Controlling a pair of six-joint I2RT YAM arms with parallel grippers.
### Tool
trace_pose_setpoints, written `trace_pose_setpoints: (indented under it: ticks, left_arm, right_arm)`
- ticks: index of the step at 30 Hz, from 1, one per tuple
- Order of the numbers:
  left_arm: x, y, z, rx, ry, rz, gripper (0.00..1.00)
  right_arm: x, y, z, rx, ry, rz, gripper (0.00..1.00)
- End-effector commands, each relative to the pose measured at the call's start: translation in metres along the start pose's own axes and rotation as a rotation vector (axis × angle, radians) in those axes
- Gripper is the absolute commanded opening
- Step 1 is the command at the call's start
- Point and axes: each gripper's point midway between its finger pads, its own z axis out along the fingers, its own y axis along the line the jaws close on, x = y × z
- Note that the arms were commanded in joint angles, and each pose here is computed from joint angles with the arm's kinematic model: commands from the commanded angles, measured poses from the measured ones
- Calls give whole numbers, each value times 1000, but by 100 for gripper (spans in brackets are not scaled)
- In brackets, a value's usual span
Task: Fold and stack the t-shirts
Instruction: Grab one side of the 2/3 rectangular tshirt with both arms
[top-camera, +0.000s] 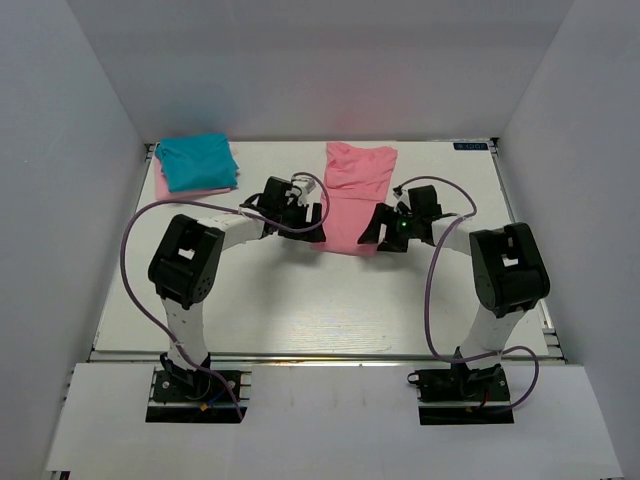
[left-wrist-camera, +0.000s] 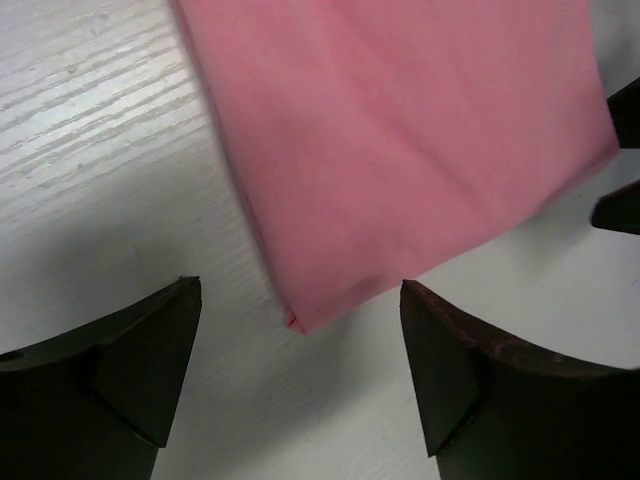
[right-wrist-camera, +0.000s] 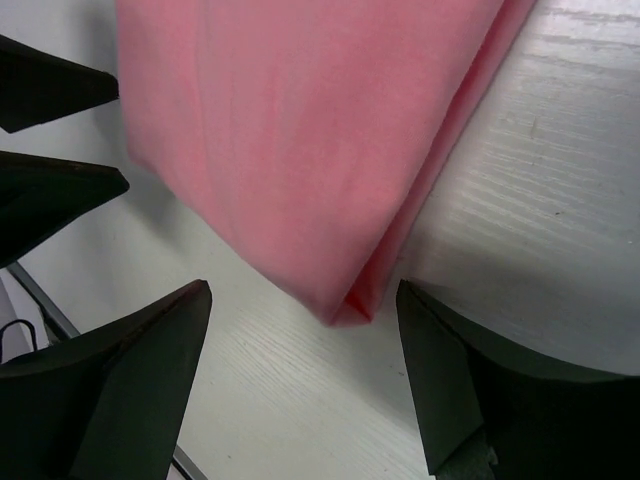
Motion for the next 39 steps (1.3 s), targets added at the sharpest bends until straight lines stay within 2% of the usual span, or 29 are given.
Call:
trace_pose_setpoints:
  ticks: [1, 2, 3, 4, 5, 6, 10, 11, 12, 14, 15, 16, 17, 18, 19, 22, 24, 25, 27, 29, 32, 33, 34, 35, 36, 39]
  left_arm:
    - [2, -20, 0, 88, -9, 14, 86]
    - [13, -16, 4, 84, 11, 6, 83]
    - [9, -22, 5, 104, -6, 22, 79]
    - [17, -19, 8, 100, 11, 15, 76]
    - [15, -20, 9, 102, 4, 9, 72]
    - [16, -21, 11, 108, 17, 4, 63]
    - [21, -24, 14, 98, 45, 20, 51]
    - [27, -21, 15, 84, 53, 16, 48]
    - [30, -18, 15, 73, 60, 13, 41]
    - [30, -18, 15, 73, 60, 13, 39]
    - [34, -15, 15, 59, 65, 10, 33]
    - [32, -15, 16, 61, 57, 13, 26]
    - [32, -15, 16, 61, 57, 13, 19]
    - [32, -15, 16, 61, 57, 13, 13]
    - [33, -15, 18, 58, 68, 0, 1]
    - [41, -12, 15, 38, 109, -16, 0]
    - [35, -23, 0, 48, 92, -2, 0]
    - [46, -27, -6, 52, 106, 2, 0]
    - [38, -44, -30, 72, 58, 4, 0]
    - [58, -45, -46, 42, 90, -25, 0]
    - [67, -57, -73, 28, 91, -41, 0]
    - [80, -61, -81, 20, 136, -57, 0]
    - [76, -66, -95, 26, 120, -52, 0]
    - [86, -70, -104, 20, 158, -64, 0]
    - [88, -71, -112, 17, 165, -66, 0]
    - [73, -93, -143, 60, 137, -61, 0]
  right_arm:
    - [12, -6, 4, 12, 36, 9, 79]
    - [11, -7, 3, 19, 30, 11, 74]
    - [13, -9, 3, 25, 34, 16, 67]
    - [16, -10, 5, 29, 39, 28, 55]
    - [15, -12, 5, 36, 38, 40, 50]
    - [17, -14, 7, 39, 47, 55, 44]
    - [21, -18, 8, 60, 62, 74, 38]
    - [23, -17, 7, 61, 62, 79, 32]
    - [23, -19, 7, 73, 57, 79, 32]
    - [27, -21, 4, 81, 59, 86, 29]
    - [28, -23, 4, 89, 59, 85, 29]
    - [29, -25, 4, 94, 60, 91, 25]
    - [32, -25, 4, 96, 65, 92, 17]
    - [34, -24, 5, 86, 75, 94, 5]
    - [35, -25, 6, 81, 80, 93, 0]
    - [42, -21, 2, 61, 114, 71, 0]
    - [40, -11, -8, 49, 93, 35, 0]
    - [54, -14, -13, 62, 120, 48, 0]
    - [52, 1, -28, 40, 88, 15, 0]
    - [73, 5, -41, 43, 109, 11, 0]
    - [97, 11, -65, 59, 119, 1, 0]
    - [103, 14, -76, 64, 117, 1, 0]
    - [111, 15, -84, 61, 115, -2, 0]
    - [123, 15, -92, 76, 151, 17, 0]
    - [123, 22, -101, 57, 134, 5, 0]
    - [127, 36, -127, 52, 124, -8, 0]
